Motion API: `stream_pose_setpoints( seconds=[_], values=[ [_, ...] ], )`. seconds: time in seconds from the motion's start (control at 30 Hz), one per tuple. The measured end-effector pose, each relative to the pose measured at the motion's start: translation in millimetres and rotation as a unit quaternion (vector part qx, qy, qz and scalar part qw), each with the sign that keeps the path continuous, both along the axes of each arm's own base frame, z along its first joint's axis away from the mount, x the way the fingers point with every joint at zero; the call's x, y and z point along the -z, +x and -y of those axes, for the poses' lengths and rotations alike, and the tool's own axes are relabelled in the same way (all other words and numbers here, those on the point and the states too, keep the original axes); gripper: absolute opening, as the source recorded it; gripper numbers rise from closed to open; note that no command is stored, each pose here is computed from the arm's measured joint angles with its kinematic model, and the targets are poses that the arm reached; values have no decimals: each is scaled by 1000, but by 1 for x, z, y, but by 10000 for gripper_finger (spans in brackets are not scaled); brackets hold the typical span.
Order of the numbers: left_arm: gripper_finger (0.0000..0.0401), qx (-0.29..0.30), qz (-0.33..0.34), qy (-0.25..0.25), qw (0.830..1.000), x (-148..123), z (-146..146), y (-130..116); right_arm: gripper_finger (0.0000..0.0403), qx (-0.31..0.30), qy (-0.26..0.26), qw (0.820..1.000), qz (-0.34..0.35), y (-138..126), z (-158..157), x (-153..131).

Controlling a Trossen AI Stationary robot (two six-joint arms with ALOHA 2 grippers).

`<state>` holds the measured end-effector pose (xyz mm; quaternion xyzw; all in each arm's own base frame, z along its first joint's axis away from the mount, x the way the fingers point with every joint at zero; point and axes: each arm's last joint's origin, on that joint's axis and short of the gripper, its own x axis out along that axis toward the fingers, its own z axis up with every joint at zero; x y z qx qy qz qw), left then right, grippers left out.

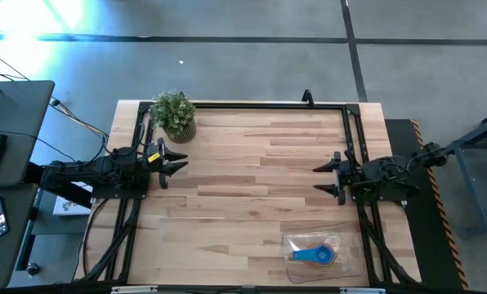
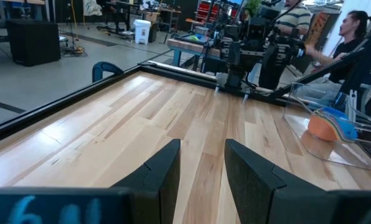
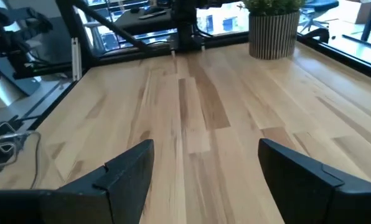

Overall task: Nest measuring cups in basket
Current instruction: Return to Home Position

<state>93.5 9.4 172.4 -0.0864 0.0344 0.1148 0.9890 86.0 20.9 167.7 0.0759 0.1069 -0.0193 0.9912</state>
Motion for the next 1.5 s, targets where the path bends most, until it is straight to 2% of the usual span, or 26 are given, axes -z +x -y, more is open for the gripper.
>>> stream_pose_setpoints(
  seconds=[1.5],
  values=[
    [115, 0, 0, 0, 1000, 0, 0, 0, 280, -4, -4, 1000, -2, 0, 0, 0]
  ],
)
